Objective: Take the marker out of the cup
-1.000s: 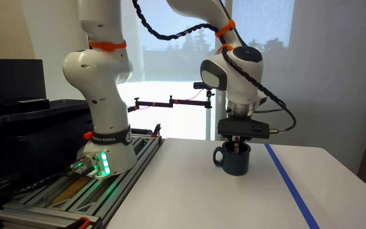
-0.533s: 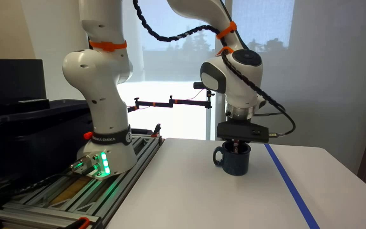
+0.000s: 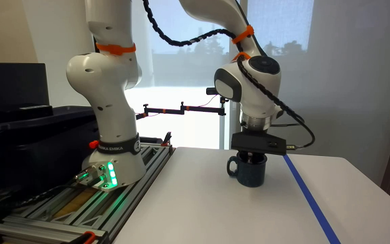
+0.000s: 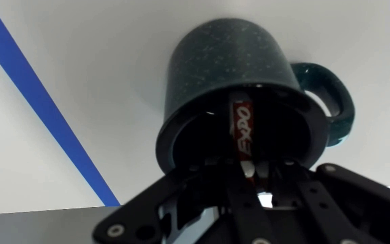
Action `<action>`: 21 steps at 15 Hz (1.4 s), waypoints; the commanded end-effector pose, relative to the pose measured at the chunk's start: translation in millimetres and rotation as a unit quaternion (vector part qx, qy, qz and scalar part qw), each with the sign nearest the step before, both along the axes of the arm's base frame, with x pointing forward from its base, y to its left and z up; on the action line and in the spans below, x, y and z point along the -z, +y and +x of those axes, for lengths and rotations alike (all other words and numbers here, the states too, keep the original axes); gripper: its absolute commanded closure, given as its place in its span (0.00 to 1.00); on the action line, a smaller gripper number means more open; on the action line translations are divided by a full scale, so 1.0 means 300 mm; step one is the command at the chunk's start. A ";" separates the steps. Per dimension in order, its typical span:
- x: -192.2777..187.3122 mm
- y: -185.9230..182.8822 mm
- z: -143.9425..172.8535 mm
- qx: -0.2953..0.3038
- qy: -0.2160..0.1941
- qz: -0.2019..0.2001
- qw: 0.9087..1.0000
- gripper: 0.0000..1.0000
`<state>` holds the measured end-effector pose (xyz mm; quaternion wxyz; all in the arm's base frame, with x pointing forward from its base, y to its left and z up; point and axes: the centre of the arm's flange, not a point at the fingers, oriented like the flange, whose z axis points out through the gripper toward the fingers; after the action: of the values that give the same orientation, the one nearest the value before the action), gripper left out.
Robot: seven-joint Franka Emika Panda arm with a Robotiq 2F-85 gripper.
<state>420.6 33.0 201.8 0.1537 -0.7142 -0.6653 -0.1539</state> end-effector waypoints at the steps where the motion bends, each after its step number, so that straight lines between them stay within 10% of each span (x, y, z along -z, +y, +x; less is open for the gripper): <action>1: -0.042 0.015 -0.008 -0.006 0.007 0.002 1.000 0.95; 13: -0.326 0.065 0.017 -0.005 -0.007 0.000 1.000 0.95; 21: -0.461 -0.012 0.113 0.127 -0.048 -0.074 0.988 0.95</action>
<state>449.1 37.5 327.0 0.0838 -0.7646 -0.6160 -0.1699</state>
